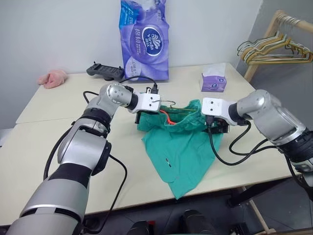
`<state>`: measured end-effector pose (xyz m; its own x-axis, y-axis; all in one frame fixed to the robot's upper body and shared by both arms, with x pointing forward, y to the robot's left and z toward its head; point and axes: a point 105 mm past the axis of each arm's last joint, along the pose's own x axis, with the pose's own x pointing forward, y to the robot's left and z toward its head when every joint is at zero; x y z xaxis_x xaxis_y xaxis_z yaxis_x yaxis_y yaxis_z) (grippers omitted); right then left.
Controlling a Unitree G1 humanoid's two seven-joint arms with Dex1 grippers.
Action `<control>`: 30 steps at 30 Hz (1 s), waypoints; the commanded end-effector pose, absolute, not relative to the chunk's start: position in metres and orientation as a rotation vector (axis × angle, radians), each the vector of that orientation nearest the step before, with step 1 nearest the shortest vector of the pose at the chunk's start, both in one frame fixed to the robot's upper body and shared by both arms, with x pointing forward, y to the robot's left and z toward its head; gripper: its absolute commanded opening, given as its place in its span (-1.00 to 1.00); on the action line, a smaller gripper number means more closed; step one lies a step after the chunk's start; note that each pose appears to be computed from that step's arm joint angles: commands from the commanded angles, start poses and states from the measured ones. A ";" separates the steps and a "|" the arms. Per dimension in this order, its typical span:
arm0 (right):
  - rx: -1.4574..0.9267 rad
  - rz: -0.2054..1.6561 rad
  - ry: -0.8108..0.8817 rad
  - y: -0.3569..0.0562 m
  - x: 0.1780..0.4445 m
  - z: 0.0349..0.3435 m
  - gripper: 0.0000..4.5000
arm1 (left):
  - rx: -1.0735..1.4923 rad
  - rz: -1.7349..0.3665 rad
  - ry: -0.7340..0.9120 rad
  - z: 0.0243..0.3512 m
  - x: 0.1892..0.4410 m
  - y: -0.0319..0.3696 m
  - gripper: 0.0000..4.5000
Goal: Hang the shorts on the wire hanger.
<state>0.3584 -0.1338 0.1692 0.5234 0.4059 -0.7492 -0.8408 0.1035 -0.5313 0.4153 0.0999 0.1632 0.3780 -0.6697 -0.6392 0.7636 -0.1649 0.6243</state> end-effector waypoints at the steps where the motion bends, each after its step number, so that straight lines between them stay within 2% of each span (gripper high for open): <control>1: -1.237 0.968 0.441 -0.133 0.366 0.174 0.71 | 1.202 -1.242 0.033 0.184 0.418 0.098 -1.00; 10: -1.300 0.992 0.433 -0.121 0.383 0.161 0.71 | 1.203 -1.234 0.041 0.184 0.418 0.100 -1.00; 19: -1.307 1.048 0.405 -0.110 0.382 0.160 0.71 | 1.220 -1.201 0.033 0.186 0.422 0.101 -1.00; 22: -1.298 1.037 0.380 -0.107 0.384 0.167 0.45 | 1.221 -1.205 0.038 0.185 0.421 0.102 -1.00; 30: -1.320 1.035 0.335 -0.101 0.384 0.179 -0.83 | 1.224 -1.210 0.043 0.183 0.421 0.102 -1.00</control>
<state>0.3840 -0.1124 0.1587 0.5126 0.3924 -0.7637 -0.8142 -0.0603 -0.5774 0.4180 0.1209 0.1579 0.4110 -0.6083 -0.6790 0.7799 -0.1511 0.6075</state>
